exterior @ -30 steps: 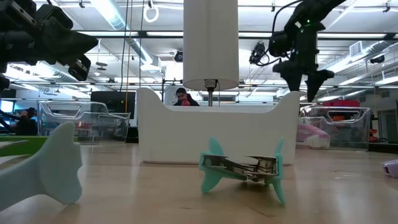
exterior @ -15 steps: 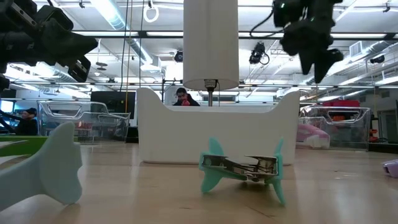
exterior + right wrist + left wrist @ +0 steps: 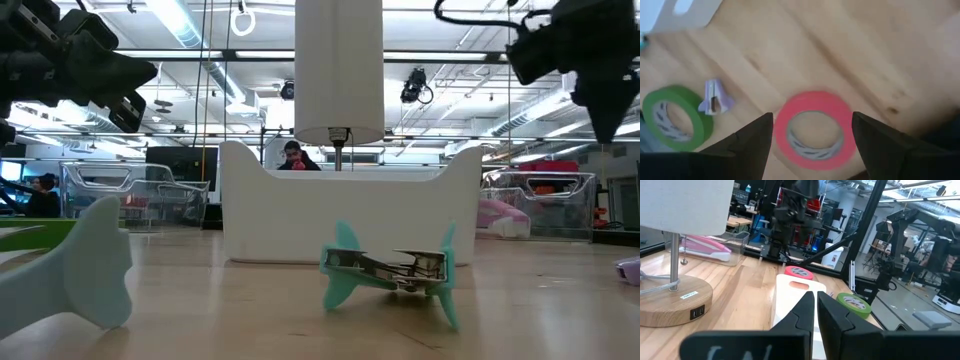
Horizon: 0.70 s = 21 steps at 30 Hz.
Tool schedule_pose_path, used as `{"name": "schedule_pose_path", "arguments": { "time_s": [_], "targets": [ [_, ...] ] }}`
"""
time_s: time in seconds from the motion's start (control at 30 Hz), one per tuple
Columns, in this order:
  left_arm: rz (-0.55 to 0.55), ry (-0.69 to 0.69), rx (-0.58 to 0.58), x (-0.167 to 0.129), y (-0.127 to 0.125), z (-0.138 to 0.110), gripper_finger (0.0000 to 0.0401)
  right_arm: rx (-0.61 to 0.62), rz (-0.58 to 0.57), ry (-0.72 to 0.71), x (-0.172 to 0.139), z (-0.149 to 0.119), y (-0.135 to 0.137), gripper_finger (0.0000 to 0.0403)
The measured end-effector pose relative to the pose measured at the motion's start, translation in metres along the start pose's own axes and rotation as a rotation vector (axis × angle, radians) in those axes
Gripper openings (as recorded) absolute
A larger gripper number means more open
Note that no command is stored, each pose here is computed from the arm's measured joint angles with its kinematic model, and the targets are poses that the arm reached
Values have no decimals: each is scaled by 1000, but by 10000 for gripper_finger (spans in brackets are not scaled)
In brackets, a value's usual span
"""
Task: Pick and place Stapler, Stapler remover, tape
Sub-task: Put the pink tape into the left transparent bin
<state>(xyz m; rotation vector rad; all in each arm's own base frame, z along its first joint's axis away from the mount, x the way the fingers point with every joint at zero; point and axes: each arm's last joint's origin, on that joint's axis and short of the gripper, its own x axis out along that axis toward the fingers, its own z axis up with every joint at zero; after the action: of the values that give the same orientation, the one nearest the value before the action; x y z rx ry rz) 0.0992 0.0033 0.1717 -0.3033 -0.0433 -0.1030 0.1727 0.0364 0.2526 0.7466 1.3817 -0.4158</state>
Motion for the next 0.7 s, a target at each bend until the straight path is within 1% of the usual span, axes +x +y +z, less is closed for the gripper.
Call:
{"name": "schedule_pose_path", "arguments": {
  "time_s": [0.23, 0.47, 0.7],
  "targets": [
    [0, 0, 0, 0, 0, 0, 23, -33, 73, 0, 32, -23, 13, 270],
    [0, 0, 0, 0, 0, 0, 23, 33, 143, 106, 70, -43, 9, 270],
    [0, 0, -1, 0, 0, 0, 23, 23, 186, 96, 86, -54, 9, 270]
  ]
}}
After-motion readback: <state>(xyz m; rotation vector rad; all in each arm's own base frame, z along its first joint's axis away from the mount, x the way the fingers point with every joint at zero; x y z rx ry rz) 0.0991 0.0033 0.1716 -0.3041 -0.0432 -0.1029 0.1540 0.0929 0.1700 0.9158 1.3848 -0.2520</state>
